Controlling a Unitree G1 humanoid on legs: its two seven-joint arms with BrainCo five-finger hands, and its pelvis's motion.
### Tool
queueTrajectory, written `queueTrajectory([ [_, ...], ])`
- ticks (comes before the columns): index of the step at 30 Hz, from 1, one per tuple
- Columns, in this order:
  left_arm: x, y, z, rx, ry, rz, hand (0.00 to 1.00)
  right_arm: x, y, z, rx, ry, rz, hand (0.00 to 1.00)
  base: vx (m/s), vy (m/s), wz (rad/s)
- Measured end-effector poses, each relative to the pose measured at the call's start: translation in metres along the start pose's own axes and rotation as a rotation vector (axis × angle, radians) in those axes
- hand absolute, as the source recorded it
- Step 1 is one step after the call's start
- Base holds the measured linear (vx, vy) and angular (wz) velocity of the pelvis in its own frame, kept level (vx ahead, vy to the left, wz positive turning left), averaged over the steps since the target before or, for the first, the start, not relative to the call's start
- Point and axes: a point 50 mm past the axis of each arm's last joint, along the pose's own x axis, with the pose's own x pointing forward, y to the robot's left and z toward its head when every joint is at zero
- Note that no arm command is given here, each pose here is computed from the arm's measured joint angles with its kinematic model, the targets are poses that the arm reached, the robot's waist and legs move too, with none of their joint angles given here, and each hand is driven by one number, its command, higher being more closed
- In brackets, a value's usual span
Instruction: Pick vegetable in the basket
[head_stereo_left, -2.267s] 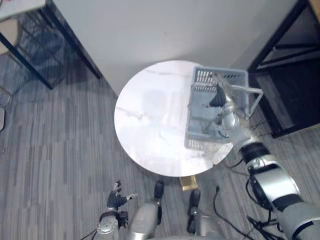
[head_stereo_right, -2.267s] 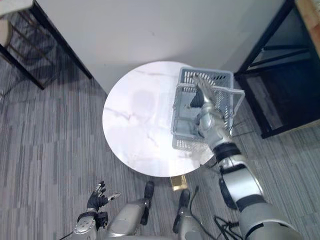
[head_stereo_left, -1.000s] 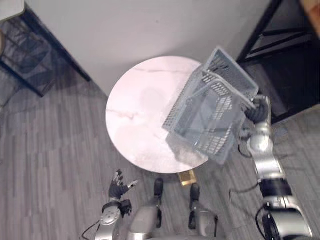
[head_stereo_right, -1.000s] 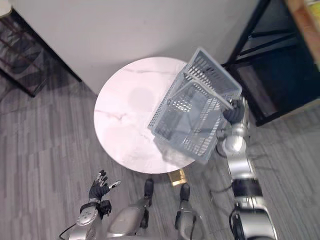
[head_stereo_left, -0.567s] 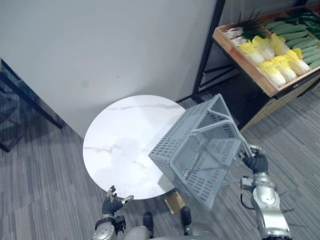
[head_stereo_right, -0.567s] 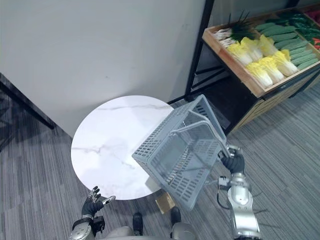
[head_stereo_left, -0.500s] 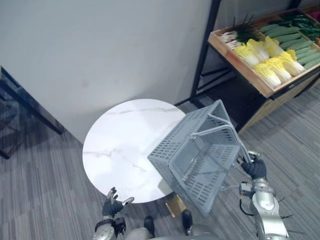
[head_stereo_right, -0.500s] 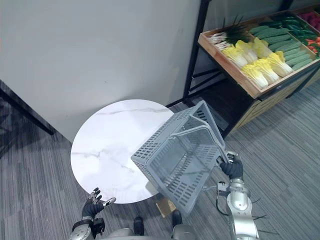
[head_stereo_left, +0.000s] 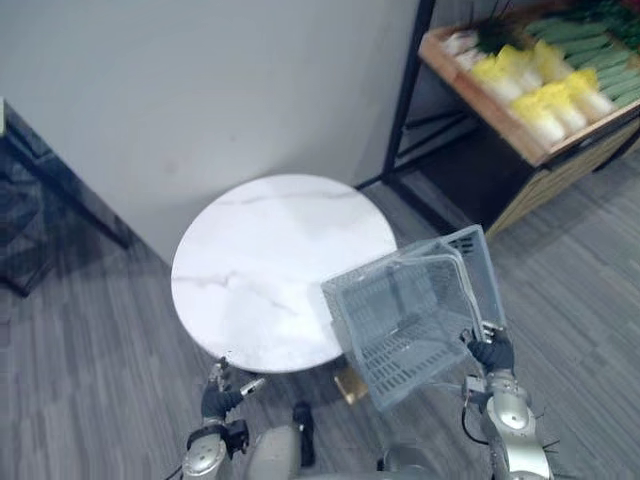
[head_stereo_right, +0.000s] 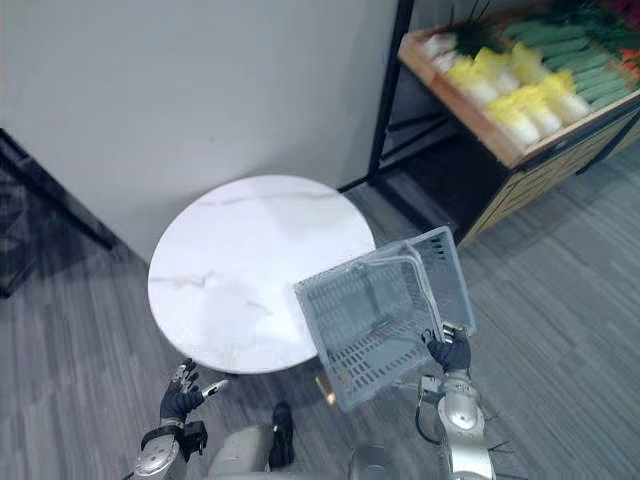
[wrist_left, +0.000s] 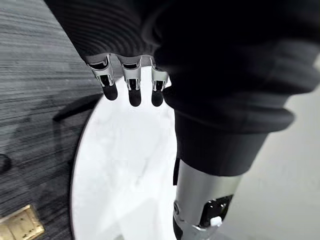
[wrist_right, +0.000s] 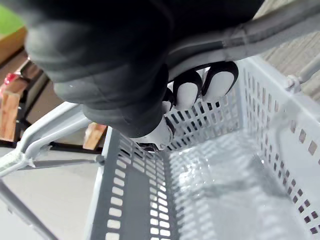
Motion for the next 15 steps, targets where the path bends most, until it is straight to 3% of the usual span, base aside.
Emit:
queueTrajectory([
  [7,-0.006,-0.012,-0.002,-0.026,-0.001,-0.029,0.00,0.006,-0.016,0.006,0.033,-0.017,-0.087,1.00,-0.35,-0.189,0.39],
  [15,-0.010,-0.008,0.005,-0.031,-0.042,-0.015,0.00,0.004,-0.020,0.014,0.087,-0.049,-0.133,1.00,-0.14,0.077,-0.18],
])
